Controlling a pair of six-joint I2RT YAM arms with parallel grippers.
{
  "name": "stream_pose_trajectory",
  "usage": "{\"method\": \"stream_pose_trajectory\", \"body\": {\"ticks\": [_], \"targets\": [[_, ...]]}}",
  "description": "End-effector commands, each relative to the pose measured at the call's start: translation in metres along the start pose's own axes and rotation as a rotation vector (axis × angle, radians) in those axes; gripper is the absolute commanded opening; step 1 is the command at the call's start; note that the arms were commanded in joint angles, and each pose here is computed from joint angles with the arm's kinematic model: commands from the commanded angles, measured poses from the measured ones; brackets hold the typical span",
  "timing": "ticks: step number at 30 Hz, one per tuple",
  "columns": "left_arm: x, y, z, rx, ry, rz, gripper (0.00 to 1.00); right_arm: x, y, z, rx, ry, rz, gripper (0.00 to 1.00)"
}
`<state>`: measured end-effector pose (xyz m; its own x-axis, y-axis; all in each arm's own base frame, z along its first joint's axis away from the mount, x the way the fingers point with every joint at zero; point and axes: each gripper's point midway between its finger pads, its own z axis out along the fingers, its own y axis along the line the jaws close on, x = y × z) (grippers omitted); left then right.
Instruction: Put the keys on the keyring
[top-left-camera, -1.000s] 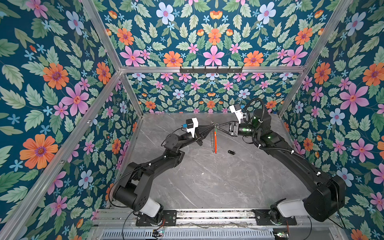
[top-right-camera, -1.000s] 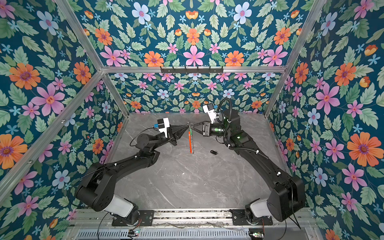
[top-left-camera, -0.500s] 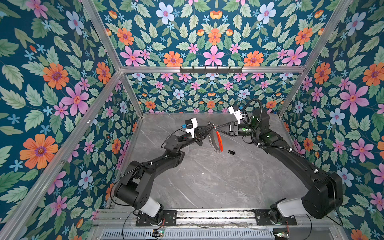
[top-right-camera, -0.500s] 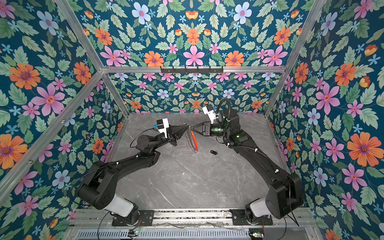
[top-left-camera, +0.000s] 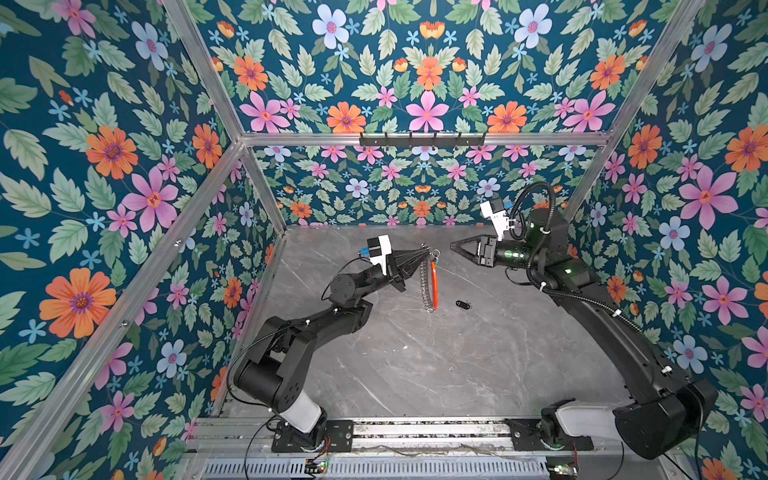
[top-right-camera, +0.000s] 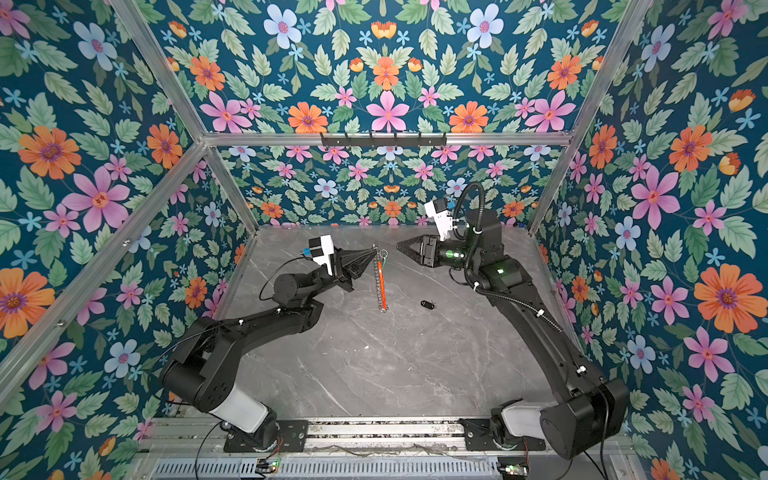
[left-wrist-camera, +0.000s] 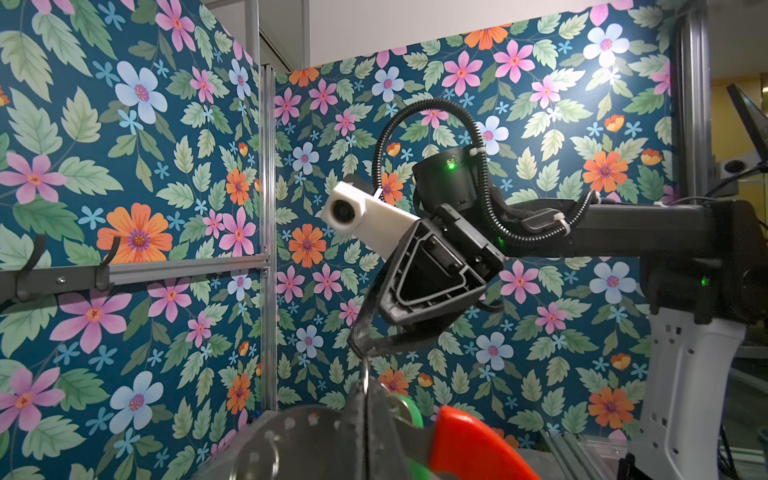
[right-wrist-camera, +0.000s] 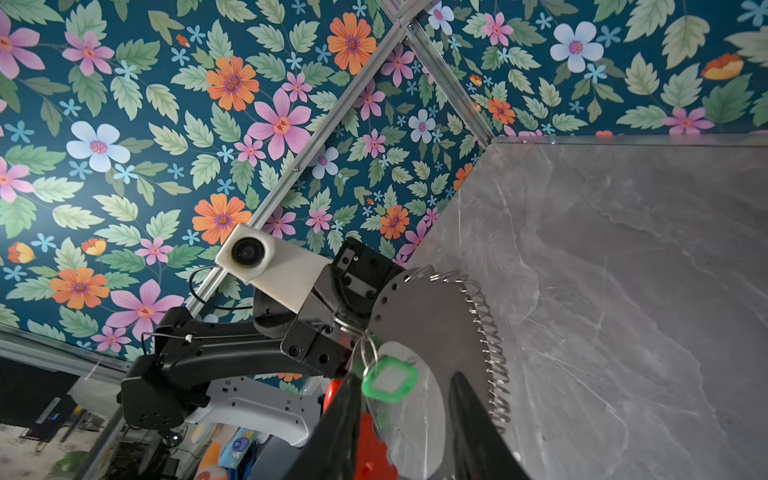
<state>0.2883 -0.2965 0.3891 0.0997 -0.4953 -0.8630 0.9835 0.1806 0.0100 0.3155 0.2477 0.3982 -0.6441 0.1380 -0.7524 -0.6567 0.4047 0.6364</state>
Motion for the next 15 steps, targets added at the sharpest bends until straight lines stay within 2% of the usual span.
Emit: {"method": "stream_pose_trajectory", "body": {"ticks": [1,7,15], "targets": [[-0.018,-0.006,0.002,0.033,-0.065,-0.046,0.00,-0.001,0.007,-0.001,-0.022,0.007,-0.093,0.37],[-0.021,-0.003,0.005,0.019,-0.086,-0.114,0.00,-0.002,0.020,0.008,-0.093,0.009,-0.160,0.38],[-0.017,-0.001,0.013,0.029,-0.090,-0.200,0.00,-0.009,0.021,0.016,-0.113,-0.014,-0.196,0.37]]}}
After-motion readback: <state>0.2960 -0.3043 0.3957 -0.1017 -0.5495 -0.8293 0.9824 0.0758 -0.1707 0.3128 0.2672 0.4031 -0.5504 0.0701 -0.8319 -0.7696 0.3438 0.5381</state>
